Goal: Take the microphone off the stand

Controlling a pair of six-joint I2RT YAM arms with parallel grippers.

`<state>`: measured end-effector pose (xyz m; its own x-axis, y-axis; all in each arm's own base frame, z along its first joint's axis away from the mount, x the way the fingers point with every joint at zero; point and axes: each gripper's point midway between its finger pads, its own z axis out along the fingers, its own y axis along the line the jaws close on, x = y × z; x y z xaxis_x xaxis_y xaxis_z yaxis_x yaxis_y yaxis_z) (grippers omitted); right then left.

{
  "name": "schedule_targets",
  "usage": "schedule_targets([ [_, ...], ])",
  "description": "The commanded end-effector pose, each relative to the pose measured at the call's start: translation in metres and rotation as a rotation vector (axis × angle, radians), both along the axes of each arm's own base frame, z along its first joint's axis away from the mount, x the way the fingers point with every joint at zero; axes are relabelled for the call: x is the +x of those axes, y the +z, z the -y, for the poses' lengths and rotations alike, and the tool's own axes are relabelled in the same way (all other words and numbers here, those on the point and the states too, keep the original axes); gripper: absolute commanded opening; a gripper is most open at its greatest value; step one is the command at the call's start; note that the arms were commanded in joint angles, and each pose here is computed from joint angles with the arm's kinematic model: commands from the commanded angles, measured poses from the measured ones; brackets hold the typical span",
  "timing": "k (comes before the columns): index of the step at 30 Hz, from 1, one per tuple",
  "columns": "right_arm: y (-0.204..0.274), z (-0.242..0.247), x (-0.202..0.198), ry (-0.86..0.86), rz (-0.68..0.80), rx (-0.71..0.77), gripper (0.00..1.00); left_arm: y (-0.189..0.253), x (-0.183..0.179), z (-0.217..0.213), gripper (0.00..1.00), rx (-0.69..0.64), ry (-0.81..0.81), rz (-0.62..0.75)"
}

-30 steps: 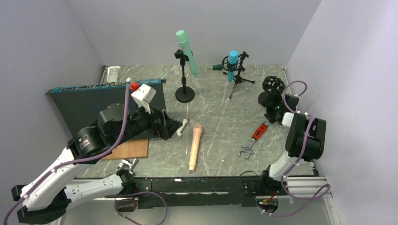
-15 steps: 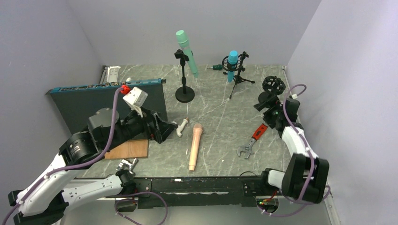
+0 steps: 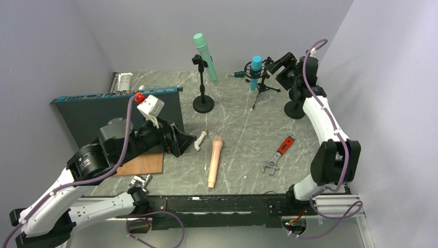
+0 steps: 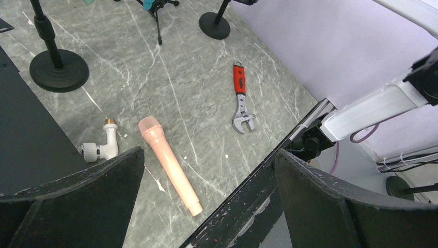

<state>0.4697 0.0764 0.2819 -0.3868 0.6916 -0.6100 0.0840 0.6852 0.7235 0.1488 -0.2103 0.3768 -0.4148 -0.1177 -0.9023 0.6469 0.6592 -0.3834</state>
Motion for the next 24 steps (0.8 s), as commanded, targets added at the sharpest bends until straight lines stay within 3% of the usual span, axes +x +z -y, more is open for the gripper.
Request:
schedule_targets([
  [1, 0.010, 0.010, 0.038, -0.087, -0.003, 0.058, 0.79, 0.016, -0.001, -0.006, 0.99, -0.031, 0.025, 0.010],
  [15, -0.029, -0.008, 0.119, -0.063, -0.052, 0.286, 0.64, 0.013, 0.005, -0.006, 0.99, -0.001, 0.048, 0.000],
  [24, -0.041, -0.023, 0.118, 0.002, -0.036, 0.395, 0.38, 0.011, 0.006, -0.005, 0.99, 0.005, 0.048, 0.000],
])
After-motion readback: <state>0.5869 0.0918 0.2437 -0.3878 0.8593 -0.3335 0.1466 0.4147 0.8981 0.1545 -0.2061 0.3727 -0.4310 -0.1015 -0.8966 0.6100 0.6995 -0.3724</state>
